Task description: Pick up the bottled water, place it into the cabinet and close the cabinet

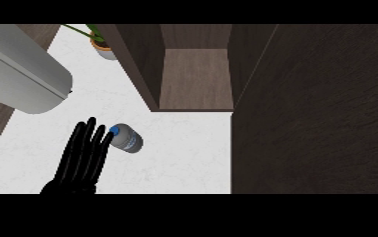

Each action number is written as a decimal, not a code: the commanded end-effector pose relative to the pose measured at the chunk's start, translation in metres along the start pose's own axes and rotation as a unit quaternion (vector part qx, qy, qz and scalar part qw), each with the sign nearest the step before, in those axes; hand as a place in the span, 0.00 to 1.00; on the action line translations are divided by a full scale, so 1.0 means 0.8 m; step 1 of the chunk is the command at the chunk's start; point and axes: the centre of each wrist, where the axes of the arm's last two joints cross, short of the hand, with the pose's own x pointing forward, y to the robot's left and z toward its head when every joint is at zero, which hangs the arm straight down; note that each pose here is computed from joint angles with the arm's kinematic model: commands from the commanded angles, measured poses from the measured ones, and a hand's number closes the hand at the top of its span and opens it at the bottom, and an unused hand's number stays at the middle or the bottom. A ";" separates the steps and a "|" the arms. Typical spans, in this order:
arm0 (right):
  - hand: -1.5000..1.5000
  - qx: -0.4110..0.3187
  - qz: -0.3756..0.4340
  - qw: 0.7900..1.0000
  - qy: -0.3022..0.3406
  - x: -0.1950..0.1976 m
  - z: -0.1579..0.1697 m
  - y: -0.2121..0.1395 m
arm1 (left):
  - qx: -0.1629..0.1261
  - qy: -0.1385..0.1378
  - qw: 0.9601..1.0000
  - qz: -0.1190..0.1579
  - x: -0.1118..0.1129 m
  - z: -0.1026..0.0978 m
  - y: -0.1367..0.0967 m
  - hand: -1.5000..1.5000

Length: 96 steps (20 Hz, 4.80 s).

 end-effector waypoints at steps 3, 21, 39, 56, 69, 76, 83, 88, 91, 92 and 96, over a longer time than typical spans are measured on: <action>0.00 -0.004 -0.007 1.000 0.006 -0.002 0.010 -0.006 | 0.011 0.004 1.000 -0.013 -0.015 0.017 0.014 0.00; 0.00 0.013 0.006 1.000 -0.017 0.000 0.048 -0.003 | 0.063 -0.021 0.998 -0.018 -0.048 0.029 0.076 0.00; 0.00 0.019 0.008 1.000 -0.004 -0.038 0.062 0.003 | 0.056 0.024 0.997 -0.057 -0.129 -0.010 0.160 0.00; 0.00 0.024 -0.007 1.000 -0.006 -0.040 0.059 0.009 | 0.079 0.082 0.993 0.016 -0.225 -0.070 0.201 0.00; 0.00 0.036 0.008 0.999 -0.004 -0.043 0.068 0.018 | 0.062 0.093 0.993 0.023 -0.273 -0.070 0.215 0.00; 0.00 0.031 -0.009 0.999 -0.001 -0.042 0.049 0.013 | 0.055 0.075 0.994 0.063 -0.291 -0.069 0.214 0.00; 0.00 0.025 -0.016 1.000 0.001 -0.052 0.058 -0.001 | 0.028 0.093 0.988 0.121 -0.297 -0.081 0.199 0.00; 0.00 0.032 -0.009 0.999 0.001 -0.047 0.043 0.013 | 0.008 0.101 0.985 0.139 -0.294 -0.105 0.180 0.00; 0.00 0.034 -0.009 0.999 0.001 -0.040 0.043 -0.007 | -0.017 0.088 0.985 0.146 -0.300 -0.117 0.149 0.00; 0.00 0.031 -0.017 0.999 -0.007 -0.044 0.066 0.006 | -0.008 0.093 0.985 0.146 -0.302 -0.107 0.161 0.00; 0.00 0.028 -0.008 1.000 -0.004 -0.042 0.044 0.007 | -0.020 0.085 0.986 0.142 -0.305 -0.098 0.165 1.00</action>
